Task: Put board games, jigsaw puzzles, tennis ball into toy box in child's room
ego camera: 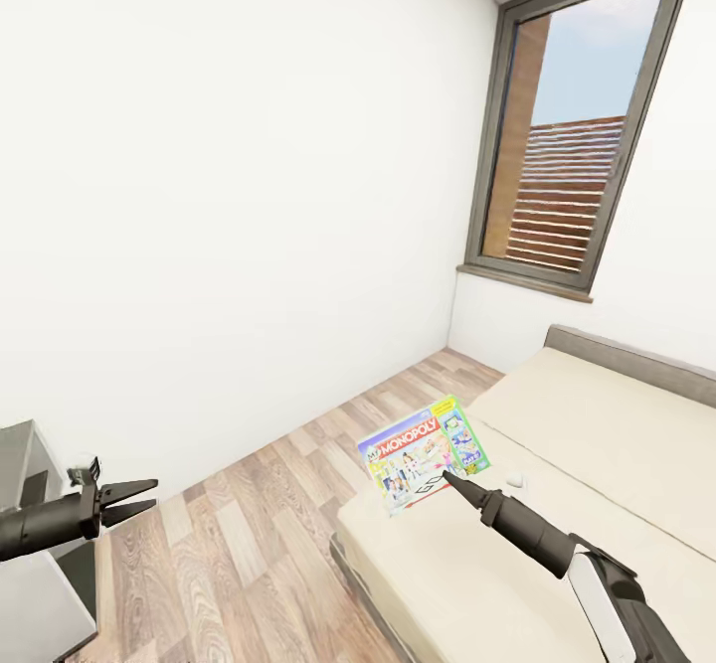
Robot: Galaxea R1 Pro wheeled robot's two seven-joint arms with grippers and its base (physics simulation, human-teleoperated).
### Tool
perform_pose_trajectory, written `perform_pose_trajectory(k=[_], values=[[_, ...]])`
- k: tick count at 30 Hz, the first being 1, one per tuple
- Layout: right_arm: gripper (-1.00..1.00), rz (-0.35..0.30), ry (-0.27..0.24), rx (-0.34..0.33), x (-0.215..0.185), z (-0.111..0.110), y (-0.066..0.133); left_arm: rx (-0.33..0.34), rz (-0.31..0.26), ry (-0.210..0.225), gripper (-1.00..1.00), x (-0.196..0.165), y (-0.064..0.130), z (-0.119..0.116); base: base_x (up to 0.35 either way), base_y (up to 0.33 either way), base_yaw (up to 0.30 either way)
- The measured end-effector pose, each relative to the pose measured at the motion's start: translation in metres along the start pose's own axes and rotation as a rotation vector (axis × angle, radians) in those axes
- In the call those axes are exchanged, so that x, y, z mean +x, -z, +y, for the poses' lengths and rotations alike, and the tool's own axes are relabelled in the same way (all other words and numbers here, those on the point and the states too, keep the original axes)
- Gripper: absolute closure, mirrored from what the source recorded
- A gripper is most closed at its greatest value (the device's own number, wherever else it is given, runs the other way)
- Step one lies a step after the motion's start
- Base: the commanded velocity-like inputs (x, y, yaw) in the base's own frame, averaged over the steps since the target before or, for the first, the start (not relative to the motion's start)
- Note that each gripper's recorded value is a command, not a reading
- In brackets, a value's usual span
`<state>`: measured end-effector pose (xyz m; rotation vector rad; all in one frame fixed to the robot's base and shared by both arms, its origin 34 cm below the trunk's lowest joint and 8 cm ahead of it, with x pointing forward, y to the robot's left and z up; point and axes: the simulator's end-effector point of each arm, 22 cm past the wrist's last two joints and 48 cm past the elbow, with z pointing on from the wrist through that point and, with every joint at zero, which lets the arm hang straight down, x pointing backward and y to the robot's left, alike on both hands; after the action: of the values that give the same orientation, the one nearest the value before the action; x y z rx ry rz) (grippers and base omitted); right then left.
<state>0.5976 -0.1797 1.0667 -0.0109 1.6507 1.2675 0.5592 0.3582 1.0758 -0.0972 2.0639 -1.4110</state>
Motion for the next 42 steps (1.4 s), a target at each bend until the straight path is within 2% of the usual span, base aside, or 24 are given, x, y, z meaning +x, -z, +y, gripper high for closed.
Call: perform_pose_trajectory(k=[17, 24, 42], values=[[1.00, -0.010, 0.016, -0.009, -0.007, 0.008, 0.001, 0.015, -0.016, -0.018, -1.00, -0.005, 0.004, -0.011, 0.000, 0.000, 0.191], [1.00, -0.011, 0.019, -0.011, -0.009, 0.010, 0.002, 0.007, -0.023, -0.032, -1.00, -0.009, 0.012, -0.014, 0.000, 0.000, 0.181], [1.00, -0.012, 0.020, -0.007, -0.011, 0.009, 0.003, -0.023, -0.023, -0.038, -1.00, -0.013, 0.022, -0.009, 0.000, 0.000, 0.021]])
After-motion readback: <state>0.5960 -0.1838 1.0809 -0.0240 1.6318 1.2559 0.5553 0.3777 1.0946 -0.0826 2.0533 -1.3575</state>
